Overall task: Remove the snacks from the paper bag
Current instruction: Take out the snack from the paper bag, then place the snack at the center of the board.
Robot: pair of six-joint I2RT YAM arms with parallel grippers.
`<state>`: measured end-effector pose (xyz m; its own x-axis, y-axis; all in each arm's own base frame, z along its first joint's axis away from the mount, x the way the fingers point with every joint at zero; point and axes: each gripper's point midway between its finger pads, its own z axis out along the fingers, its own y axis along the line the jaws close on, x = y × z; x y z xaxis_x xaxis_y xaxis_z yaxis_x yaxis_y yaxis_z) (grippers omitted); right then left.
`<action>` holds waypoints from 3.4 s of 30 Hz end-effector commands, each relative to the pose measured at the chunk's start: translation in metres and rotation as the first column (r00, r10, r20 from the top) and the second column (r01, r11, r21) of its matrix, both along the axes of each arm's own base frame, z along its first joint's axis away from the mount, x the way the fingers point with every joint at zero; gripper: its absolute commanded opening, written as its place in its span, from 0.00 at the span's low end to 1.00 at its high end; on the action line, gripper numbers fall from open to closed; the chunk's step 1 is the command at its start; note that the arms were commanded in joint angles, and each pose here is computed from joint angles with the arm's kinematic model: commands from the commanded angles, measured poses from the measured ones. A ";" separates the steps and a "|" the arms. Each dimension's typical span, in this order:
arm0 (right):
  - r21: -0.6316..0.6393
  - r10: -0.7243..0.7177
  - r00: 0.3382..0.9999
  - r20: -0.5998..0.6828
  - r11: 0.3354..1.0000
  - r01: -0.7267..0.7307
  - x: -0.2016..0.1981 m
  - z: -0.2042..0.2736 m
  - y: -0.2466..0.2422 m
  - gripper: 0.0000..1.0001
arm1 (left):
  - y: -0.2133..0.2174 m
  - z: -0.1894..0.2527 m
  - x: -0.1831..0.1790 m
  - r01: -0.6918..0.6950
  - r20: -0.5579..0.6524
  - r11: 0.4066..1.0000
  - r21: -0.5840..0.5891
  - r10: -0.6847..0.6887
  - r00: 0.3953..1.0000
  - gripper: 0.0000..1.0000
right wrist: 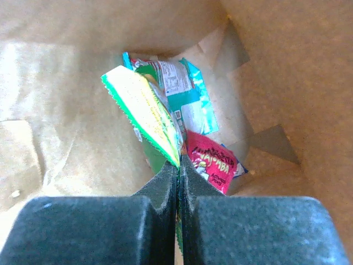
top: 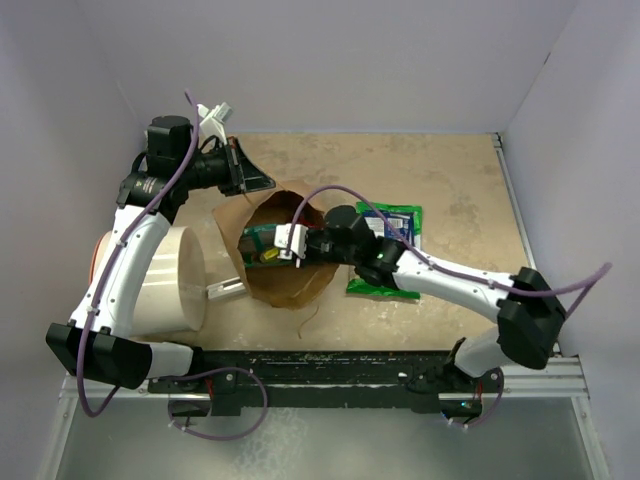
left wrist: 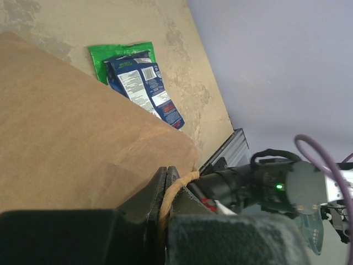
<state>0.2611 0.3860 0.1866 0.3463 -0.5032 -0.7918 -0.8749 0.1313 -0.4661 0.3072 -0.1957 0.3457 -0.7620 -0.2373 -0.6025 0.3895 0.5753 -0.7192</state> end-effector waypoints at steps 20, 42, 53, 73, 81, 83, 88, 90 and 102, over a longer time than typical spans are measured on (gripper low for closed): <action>0.168 -0.054 0.970 0.238 0.986 0.014 -0.106 0.211 -0.169 0.00 | 0.008 0.009 0.006 -0.064 0.048 0.998 0.019 0.063 0.997 0.00; -0.019 -0.483 0.808 0.338 0.855 0.519 0.031 0.104 -0.248 0.00 | 0.007 0.011 0.016 -0.024 0.063 0.999 0.049 0.021 0.998 0.00; -0.126 -0.357 0.881 0.311 0.903 0.410 0.081 0.044 -0.228 0.00 | -0.001 0.012 0.007 0.023 0.061 1.000 -0.006 -0.022 0.998 0.00; -0.386 -0.275 0.956 0.101 0.875 0.292 0.024 -0.071 -0.252 0.00 | -0.004 0.016 0.009 0.037 0.062 0.999 -0.030 -0.035 0.997 0.00; -0.348 -0.276 0.953 0.124 0.887 0.302 0.020 -0.080 -0.250 0.07 | -0.004 0.016 0.010 0.027 0.062 0.999 -0.033 -0.025 0.998 0.00; -0.342 -0.264 0.957 0.116 0.894 0.288 0.017 -0.084 -0.247 0.09 | -0.004 0.017 0.010 0.024 0.065 0.999 -0.034 -0.022 0.998 0.00; -0.365 -0.190 0.980 0.060 0.910 0.198 -0.005 -0.099 -0.235 0.30 | -0.002 0.015 0.010 0.009 0.059 0.999 -0.037 -0.006 0.998 0.00; -0.366 -0.157 0.987 0.032 0.917 0.157 -0.017 -0.100 -0.230 0.42 | -0.002 0.015 0.009 0.001 0.056 0.999 -0.039 0.001 0.998 0.00; -0.175 0.101 0.992 -0.075 0.978 -0.113 -0.067 -0.007 -0.180 0.62 | -0.002 0.016 0.003 -0.015 0.019 0.998 -0.065 0.016 1.000 0.00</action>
